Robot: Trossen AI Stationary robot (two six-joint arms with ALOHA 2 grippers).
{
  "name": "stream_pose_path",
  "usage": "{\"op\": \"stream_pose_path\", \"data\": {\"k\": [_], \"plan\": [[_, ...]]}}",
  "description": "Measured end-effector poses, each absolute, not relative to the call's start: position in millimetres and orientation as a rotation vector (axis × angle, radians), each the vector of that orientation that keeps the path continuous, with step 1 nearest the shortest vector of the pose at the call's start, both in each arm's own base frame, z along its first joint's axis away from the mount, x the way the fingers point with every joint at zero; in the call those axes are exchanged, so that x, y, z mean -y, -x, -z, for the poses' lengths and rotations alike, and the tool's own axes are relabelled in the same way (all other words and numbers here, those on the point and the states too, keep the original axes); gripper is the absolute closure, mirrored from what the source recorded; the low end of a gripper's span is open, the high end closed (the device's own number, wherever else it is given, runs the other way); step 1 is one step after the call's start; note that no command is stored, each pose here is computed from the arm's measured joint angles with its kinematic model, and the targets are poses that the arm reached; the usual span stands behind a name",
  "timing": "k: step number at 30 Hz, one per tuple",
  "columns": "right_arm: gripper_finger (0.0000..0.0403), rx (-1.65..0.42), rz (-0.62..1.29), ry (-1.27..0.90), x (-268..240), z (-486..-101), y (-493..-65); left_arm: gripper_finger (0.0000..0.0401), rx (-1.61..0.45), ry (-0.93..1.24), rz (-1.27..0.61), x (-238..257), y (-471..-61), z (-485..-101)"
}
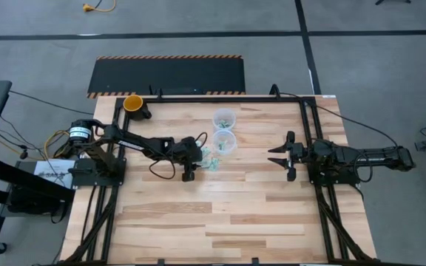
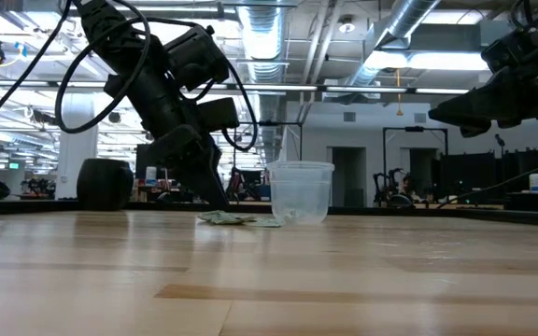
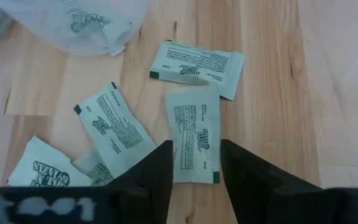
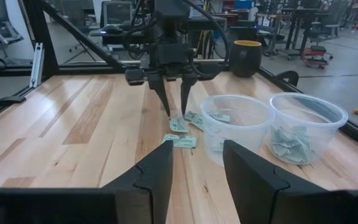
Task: Pick and place items into bin
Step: Put the green stevia packet into the bottom transparent bin
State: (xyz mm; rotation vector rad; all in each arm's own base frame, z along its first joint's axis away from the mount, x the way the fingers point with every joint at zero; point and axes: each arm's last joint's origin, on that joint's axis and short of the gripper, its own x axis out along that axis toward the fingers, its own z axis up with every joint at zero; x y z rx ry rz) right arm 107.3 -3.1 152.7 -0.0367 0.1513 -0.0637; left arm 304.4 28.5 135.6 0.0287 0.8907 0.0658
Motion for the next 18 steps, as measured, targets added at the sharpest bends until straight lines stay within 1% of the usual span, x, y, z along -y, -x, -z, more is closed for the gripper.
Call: {"op": "stream_pose_path", "data": {"k": [7, 18], "plan": [[0.0269, -0.152, 0.064, 0.036, 3.1, -152.6, -107.3, 0.0261, -0.891, -0.037, -0.067, -28.6, -304.4, -135.6], [0.0269, -0.152, 0.064, 0.036, 3.1, -152.7, -107.3, 0.0259, -0.896, -0.064, -0.081, -29.3, -304.2, -135.5]]}}
